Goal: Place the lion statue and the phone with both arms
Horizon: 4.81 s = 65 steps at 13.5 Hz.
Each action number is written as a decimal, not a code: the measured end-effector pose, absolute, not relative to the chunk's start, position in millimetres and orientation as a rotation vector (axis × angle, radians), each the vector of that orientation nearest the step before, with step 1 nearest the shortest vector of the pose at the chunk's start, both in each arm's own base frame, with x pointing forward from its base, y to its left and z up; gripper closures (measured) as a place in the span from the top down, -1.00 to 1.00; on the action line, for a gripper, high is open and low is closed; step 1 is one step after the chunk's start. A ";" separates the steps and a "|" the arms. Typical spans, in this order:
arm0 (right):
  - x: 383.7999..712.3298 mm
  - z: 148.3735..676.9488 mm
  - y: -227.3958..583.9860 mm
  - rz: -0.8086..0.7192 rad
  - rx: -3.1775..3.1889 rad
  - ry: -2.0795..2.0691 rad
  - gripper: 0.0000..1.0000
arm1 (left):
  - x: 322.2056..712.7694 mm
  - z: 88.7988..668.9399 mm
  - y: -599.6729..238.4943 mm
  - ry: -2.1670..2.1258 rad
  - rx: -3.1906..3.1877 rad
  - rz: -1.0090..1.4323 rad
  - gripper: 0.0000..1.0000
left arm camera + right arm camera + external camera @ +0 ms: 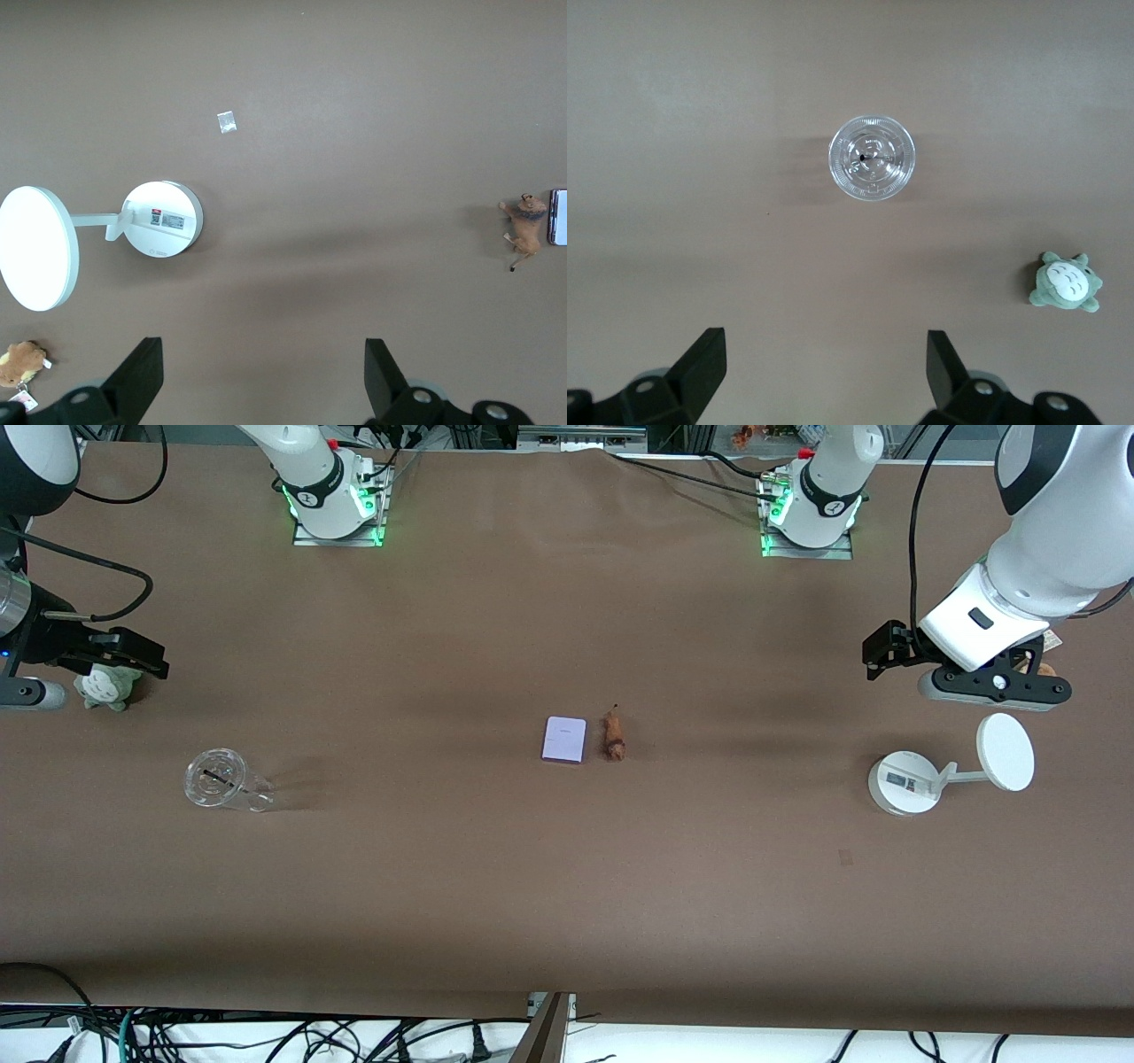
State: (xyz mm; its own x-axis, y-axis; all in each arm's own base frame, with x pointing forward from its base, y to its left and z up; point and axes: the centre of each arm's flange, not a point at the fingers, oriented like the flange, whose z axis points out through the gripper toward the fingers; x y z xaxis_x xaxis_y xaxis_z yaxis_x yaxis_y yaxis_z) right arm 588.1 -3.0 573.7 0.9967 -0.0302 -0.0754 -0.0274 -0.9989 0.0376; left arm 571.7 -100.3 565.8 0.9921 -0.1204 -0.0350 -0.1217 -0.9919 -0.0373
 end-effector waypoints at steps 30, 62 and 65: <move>590.8 574.4 -4.9 -0.094 3.111 -0.098 1.00 | 571.2 565.1 -97.6 0.181 -3.095 0.064 1.00; 659.2 336.7 205.0 -0.104 3.123 -0.020 1.00 | 532.0 213.9 -429.9 -0.166 -3.221 0.094 1.00; 653.6 319.6 234.6 -0.094 3.129 -0.073 1.00 | 535.9 209.1 -423.9 -0.147 -3.196 0.061 0.73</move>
